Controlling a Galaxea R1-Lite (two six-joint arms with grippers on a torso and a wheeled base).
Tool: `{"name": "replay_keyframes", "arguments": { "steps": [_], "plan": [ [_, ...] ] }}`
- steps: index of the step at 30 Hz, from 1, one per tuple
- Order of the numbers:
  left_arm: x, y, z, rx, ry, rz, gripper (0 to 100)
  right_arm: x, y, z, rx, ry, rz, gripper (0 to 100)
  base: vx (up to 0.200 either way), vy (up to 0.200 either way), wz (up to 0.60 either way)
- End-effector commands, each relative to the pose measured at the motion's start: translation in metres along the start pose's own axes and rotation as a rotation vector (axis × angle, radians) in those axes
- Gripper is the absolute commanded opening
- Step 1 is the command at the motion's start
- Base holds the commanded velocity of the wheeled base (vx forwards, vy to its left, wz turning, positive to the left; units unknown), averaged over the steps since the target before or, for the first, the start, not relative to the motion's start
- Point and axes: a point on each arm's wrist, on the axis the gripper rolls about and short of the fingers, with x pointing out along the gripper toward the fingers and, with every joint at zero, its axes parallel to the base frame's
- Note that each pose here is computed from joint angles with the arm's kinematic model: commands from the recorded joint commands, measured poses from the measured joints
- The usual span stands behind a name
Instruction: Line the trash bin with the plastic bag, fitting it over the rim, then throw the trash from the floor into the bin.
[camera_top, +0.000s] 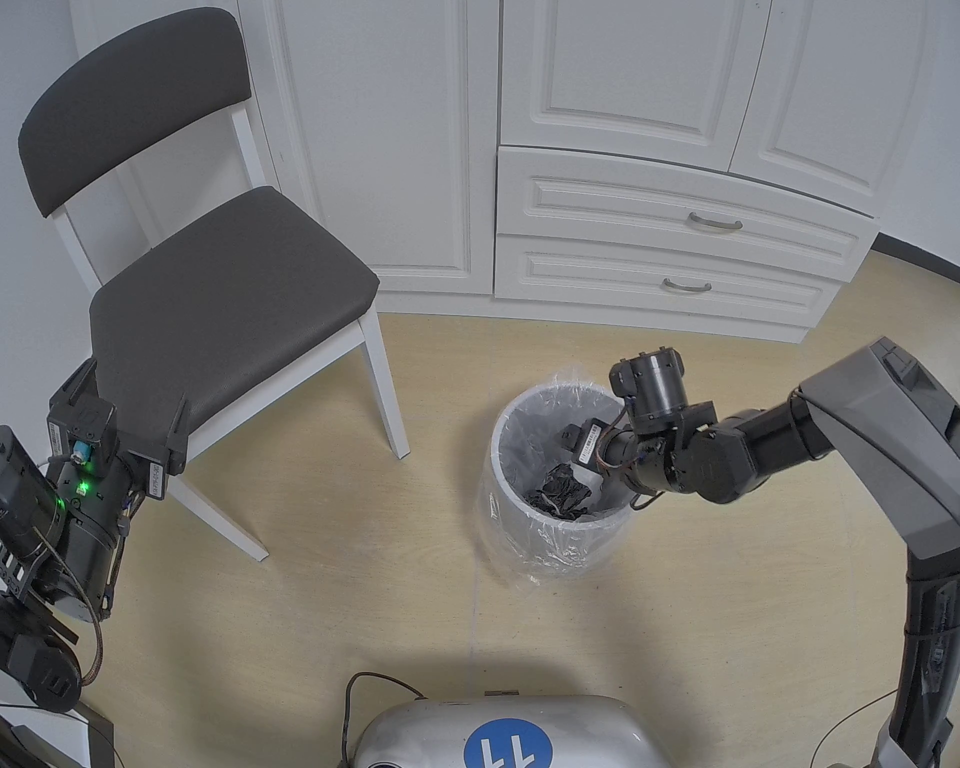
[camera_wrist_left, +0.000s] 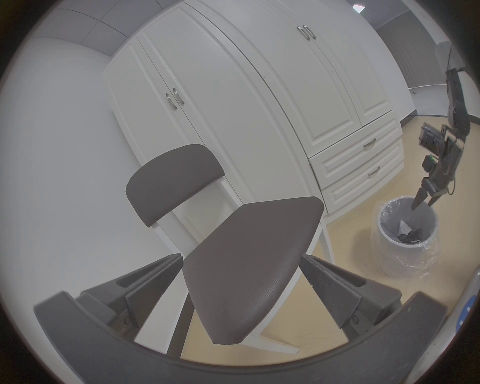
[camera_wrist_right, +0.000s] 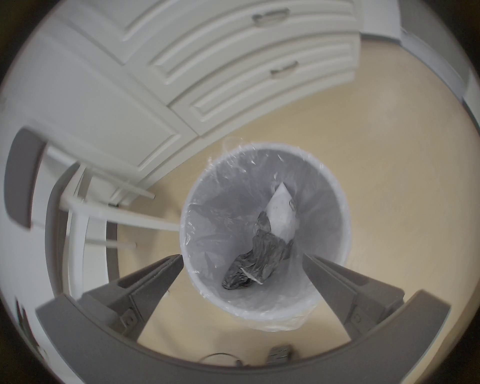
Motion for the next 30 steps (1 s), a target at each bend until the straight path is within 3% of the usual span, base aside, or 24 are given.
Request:
{"name": "replay_keyframes", "arguments": {
  "steps": [1, 2, 3, 4, 5, 6, 8, 9, 10, 11, 14, 19, 21, 26, 30],
  "plan": [
    [0.008, -0.018, -0.015, 0.016, 0.066, -0.062, 100, -0.066, -0.023, -0.001, -0.327, -0.178, 0.053, 100, 0.000, 0.000, 0.00],
    [0.008, -0.023, -0.016, 0.001, 0.069, -0.083, 100, -0.075, -0.032, -0.005, -0.413, -0.216, 0.057, 100, 0.000, 0.000, 0.00],
    [0.008, -0.023, -0.016, -0.002, 0.070, -0.085, 100, -0.075, -0.033, -0.006, -0.420, -0.219, 0.054, 100, 0.000, 0.000, 0.00],
    [0.007, -0.031, -0.014, -0.046, 0.067, -0.116, 100, -0.084, -0.045, -0.009, -0.521, -0.270, 0.047, 100, 0.000, 0.000, 0.00],
    [0.006, -0.032, -0.014, -0.059, 0.065, -0.123, 100, -0.085, -0.048, -0.009, -0.545, -0.284, 0.042, 100, 0.000, 0.000, 0.00],
    [0.005, -0.038, -0.012, -0.116, 0.064, -0.147, 100, -0.089, -0.059, -0.005, -0.623, -0.357, 0.025, 100, 0.000, 0.000, 0.00],
    [0.003, -0.043, -0.012, -0.187, 0.071, -0.171, 100, -0.093, -0.071, 0.003, -0.689, -0.476, 0.004, 100, 0.000, 0.000, 0.00],
    [0.003, -0.043, -0.012, -0.187, 0.071, -0.171, 100, -0.093, -0.071, 0.003, -0.689, -0.476, 0.004, 100, 0.000, 0.000, 0.00],
    [0.003, -0.050, -0.013, -0.270, 0.085, -0.193, 100, -0.098, -0.083, 0.014, -0.723, -0.607, -0.025, 100, 0.000, 0.000, 0.00],
    [0.003, -0.053, -0.012, -0.309, 0.089, -0.203, 100, -0.099, -0.089, 0.018, -0.729, -0.651, -0.042, 100, 0.000, 0.000, 0.00],
    [0.001, -0.056, -0.008, -0.402, 0.081, -0.219, 100, -0.107, -0.108, 0.025, -0.722, -0.725, -0.100, 100, 0.000, 0.000, 0.00],
    [0.001, -0.047, -0.002, -0.451, 0.056, -0.189, 100, -0.128, -0.124, 0.025, -0.672, -0.732, -0.133, 100, 0.000, 0.000, 0.00],
    [-0.005, -0.035, 0.007, -0.486, 0.010, -0.165, 100, -0.157, -0.124, 0.024, -0.578, -0.763, -0.101, 100, 0.000, 0.000, 0.00],
    [-0.014, -0.021, 0.019, -0.513, -0.057, -0.137, 100, -0.190, -0.125, 0.023, -0.501, -0.814, -0.090, 100, 0.000, 0.000, 0.00],
    [-0.035, 0.010, 0.041, -0.557, -0.193, -0.078, 100, -0.246, -0.128, 0.030, -0.443, -0.966, -0.092, 100, 0.000, 0.000, 0.00]
  ]
}}
